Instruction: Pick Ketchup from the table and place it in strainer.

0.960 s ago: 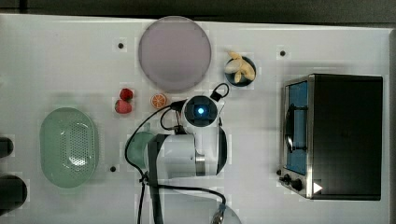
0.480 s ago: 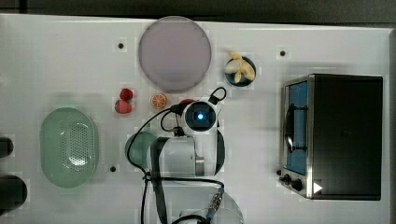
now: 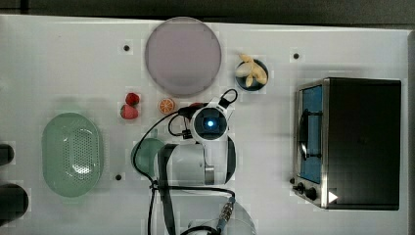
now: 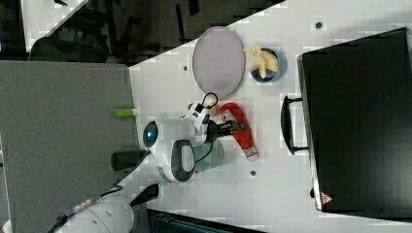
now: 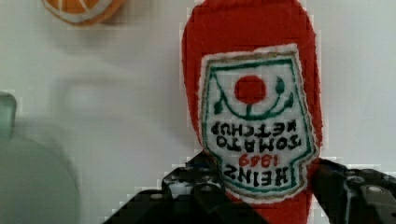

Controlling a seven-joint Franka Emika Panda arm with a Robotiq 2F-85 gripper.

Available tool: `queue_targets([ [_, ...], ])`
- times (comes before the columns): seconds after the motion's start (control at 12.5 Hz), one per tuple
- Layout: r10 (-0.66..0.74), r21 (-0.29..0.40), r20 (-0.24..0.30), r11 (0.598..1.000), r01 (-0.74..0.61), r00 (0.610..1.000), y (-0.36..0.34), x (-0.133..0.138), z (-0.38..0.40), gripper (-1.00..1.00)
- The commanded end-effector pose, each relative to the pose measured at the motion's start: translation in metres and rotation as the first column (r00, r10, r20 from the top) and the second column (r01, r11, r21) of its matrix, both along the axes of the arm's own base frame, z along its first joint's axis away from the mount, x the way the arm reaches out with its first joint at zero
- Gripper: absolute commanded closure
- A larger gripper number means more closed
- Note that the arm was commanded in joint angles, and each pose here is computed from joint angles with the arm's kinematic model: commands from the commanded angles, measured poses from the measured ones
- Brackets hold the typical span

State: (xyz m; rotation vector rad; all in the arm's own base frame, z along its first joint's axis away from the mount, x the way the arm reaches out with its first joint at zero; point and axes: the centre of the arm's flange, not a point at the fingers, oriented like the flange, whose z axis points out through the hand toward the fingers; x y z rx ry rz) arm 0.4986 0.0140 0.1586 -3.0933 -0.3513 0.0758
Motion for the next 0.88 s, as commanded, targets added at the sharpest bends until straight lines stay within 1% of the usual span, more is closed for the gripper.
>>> queue_targets([
  [0.08, 0.012, -0.020, 0.097, 1.000, -0.010, 0.995, -0.011, 0.018, 0.066, -0.18],
  [0.32, 0.005, -0.048, 0.079, 0.999, -0.001, 0.997, -0.016, 0.019, 0.133, -0.18],
  [0.48, -0.004, -0.065, 0.084, 0.998, 0.009, 0.996, -0.021, 0.021, 0.184, -0.18],
  [0.72, -0.004, -0.083, 0.030, 0.997, 0.007, 1.000, -0.015, 0.013, 0.246, -0.18],
  [0.88, -0.016, -0.085, 0.001, 0.996, 0.016, 1.000, 0.001, 0.006, 0.277, -0.18],
])
